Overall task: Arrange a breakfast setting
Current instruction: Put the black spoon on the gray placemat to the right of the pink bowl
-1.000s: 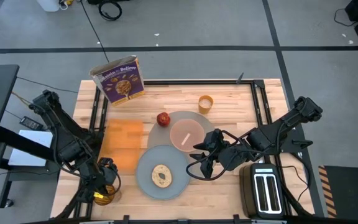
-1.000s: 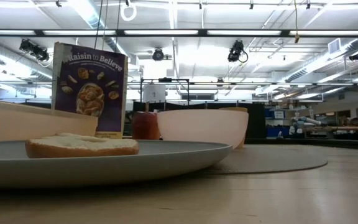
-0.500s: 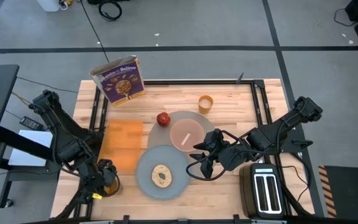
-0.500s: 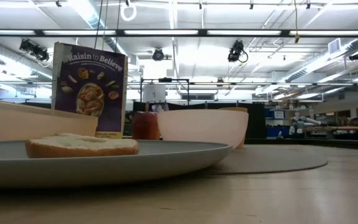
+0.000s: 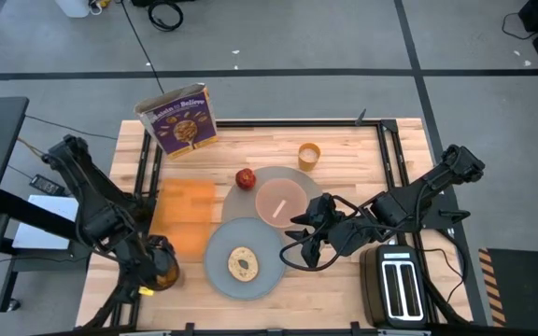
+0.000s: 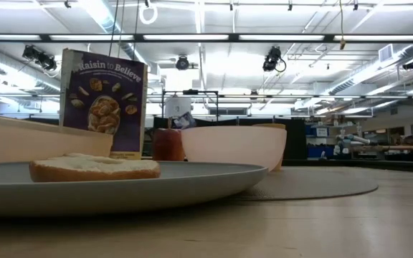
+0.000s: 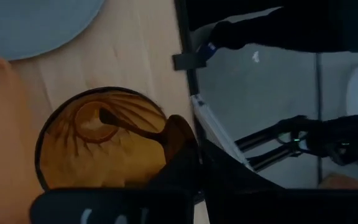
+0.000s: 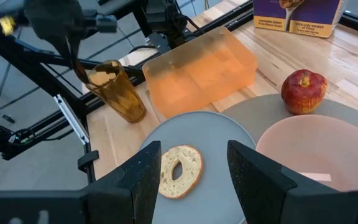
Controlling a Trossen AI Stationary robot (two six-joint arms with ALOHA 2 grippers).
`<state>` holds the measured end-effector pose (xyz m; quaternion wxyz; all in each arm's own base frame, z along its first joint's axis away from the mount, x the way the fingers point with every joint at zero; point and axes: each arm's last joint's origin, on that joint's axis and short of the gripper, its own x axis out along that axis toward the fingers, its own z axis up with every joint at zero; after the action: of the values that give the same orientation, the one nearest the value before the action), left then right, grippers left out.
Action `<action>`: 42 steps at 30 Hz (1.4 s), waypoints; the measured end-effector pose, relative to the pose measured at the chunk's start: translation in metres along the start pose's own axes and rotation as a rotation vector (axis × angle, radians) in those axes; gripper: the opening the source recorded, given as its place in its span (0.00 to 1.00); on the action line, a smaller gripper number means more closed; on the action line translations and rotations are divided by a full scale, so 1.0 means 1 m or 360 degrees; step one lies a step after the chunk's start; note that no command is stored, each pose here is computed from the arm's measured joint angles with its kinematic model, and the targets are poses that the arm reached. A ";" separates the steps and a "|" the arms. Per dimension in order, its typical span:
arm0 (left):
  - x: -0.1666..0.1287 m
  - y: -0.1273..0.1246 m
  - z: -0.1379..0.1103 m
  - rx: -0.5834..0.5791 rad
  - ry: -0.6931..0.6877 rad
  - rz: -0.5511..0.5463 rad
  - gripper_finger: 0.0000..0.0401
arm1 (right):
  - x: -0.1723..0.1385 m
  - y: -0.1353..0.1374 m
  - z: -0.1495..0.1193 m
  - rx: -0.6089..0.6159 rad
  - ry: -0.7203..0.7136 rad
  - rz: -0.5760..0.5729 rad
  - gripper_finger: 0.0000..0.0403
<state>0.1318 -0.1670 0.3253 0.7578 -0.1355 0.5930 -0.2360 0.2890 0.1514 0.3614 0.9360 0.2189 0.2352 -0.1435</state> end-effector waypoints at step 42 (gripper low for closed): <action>-0.165 -0.048 0.045 0.1165 -0.0985 0.0102 0.05 | 0.017 0.023 0.053 0.0082 -0.0467 0.0732 0.48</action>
<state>0.1350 -0.1255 0.4979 0.9036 0.0947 0.2215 -0.3542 0.3318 0.1431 0.4026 0.9622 0.2672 0.0374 0.0367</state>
